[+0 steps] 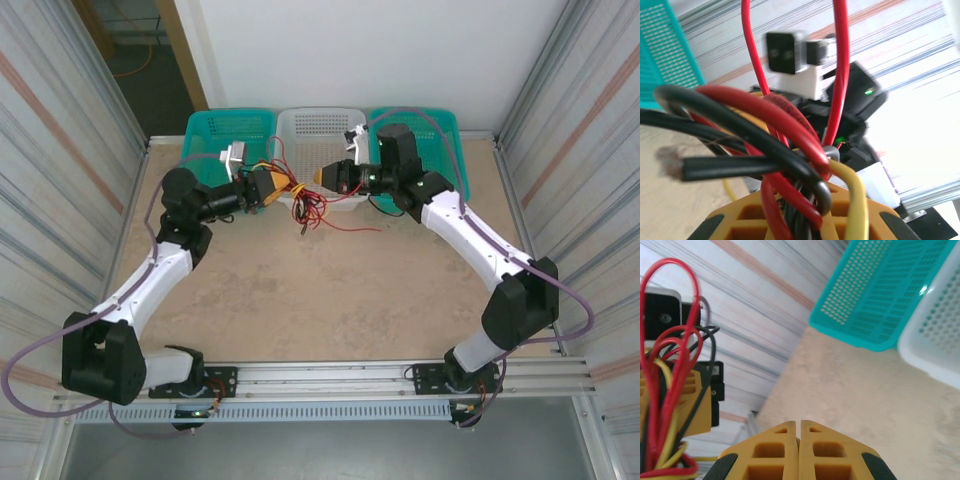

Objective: Untangle the cables

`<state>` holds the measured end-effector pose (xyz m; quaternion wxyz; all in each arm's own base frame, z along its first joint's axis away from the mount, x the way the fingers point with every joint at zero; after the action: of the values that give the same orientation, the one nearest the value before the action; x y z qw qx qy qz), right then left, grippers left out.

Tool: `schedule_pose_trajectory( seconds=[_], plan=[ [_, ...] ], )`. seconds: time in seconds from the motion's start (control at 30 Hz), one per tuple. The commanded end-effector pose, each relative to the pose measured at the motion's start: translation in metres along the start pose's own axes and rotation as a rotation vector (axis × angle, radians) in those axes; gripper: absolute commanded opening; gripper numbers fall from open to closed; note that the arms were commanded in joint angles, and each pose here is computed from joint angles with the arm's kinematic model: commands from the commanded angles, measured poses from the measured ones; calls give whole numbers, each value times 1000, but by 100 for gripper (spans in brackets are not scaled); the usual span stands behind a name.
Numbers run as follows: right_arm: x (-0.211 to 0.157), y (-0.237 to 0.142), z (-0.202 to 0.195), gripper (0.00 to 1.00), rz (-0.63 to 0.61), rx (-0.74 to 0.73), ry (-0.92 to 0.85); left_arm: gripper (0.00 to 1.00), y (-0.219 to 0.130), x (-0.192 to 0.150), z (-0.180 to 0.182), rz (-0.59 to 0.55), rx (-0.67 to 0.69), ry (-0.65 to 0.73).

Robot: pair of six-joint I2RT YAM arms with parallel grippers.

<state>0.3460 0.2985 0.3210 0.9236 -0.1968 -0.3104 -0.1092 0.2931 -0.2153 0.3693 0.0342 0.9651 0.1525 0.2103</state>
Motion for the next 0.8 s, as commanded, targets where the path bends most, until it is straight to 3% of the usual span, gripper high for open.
schedule_pose_trajectory(
  seconds=[0.0, 0.13, 0.27, 0.47, 0.57, 0.77],
  plan=[
    [23, 0, -24, 0, -115, 73, 118, 0, -5, -6, -95, -43, -285, 218],
    [25, 2, -20, 0, -192, 245, 201, 0, -11, 2, -124, -195, -388, 323],
    [17, 4, -25, 0, -284, 319, 309, 0, -33, 17, -143, -433, -420, 444],
    [-23, 25, -17, 0, -333, 385, 423, 0, -47, 37, -137, -643, -306, 559],
    [-43, 29, -8, 0, -370, 409, 458, 0, -51, 50, -120, -727, -165, 576],
    [-87, 39, 25, 0, -325, 408, 416, 0, -68, 80, -58, -923, 76, 439]
  ],
)
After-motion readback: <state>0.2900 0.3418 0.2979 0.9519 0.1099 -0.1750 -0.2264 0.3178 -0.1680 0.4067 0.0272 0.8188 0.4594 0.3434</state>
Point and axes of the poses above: each hand's point on the last joint's axis, 136 mm out from that joint toward the fingers, its own y axis out along the fingers, its own z axis along the line the jaws close on, x = y × z, the point moved 2 cm from there along -y, back along the fingers, and after that the axes turned 2 degrees about -y, right-handed, at the moved point
